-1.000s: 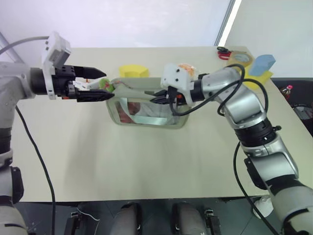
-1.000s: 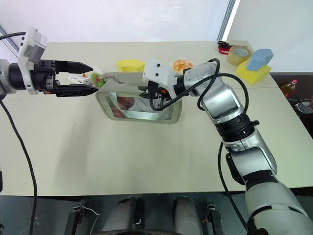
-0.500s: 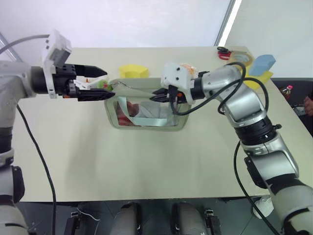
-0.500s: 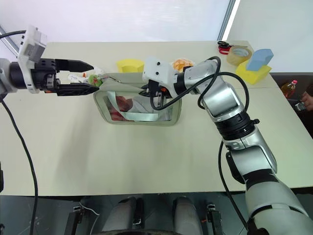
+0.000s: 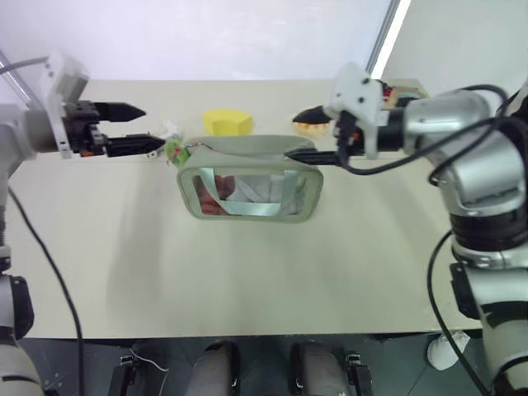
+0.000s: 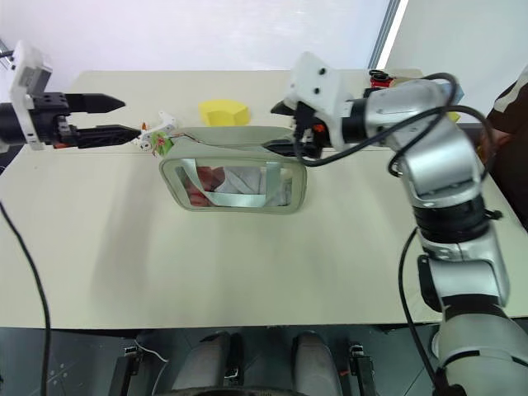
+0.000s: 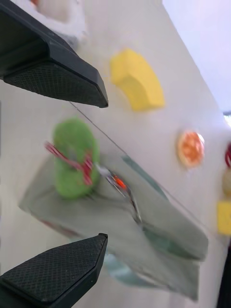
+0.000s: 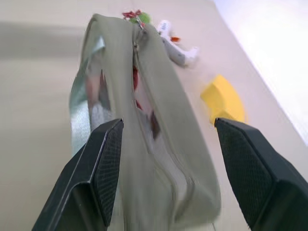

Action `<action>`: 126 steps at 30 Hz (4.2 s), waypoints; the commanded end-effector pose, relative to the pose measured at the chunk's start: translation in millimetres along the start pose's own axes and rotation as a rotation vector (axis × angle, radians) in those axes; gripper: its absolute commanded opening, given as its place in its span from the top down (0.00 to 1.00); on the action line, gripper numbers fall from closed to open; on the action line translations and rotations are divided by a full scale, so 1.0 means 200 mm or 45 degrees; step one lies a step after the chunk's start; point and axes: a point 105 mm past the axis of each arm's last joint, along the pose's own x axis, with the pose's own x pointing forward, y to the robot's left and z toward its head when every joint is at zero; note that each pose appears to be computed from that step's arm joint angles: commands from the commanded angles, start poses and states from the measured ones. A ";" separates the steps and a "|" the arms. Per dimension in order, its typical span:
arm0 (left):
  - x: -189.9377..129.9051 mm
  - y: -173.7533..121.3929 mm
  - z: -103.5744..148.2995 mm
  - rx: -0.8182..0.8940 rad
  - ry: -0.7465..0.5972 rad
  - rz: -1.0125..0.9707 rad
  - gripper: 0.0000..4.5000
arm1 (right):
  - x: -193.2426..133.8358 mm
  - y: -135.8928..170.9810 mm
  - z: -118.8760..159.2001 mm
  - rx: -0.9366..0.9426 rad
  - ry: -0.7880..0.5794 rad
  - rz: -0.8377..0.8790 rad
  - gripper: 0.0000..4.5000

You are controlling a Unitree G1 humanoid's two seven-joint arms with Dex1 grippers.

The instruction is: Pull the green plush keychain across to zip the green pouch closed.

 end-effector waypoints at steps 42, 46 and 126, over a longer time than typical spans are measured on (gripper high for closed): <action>0.29 0.10 -0.16 -0.049 -0.085 0.011 0.85 | 0.15 0.15 -0.18 0.018 0.049 0.052 1.00; 0.28 0.10 -0.09 -0.045 -0.134 0.017 1.00 | 0.15 0.14 -0.18 0.013 0.057 0.039 1.00; 0.30 -0.26 -0.10 0.195 0.041 -0.200 1.00 | 0.49 0.03 0.18 -0.044 -0.222 0.148 0.39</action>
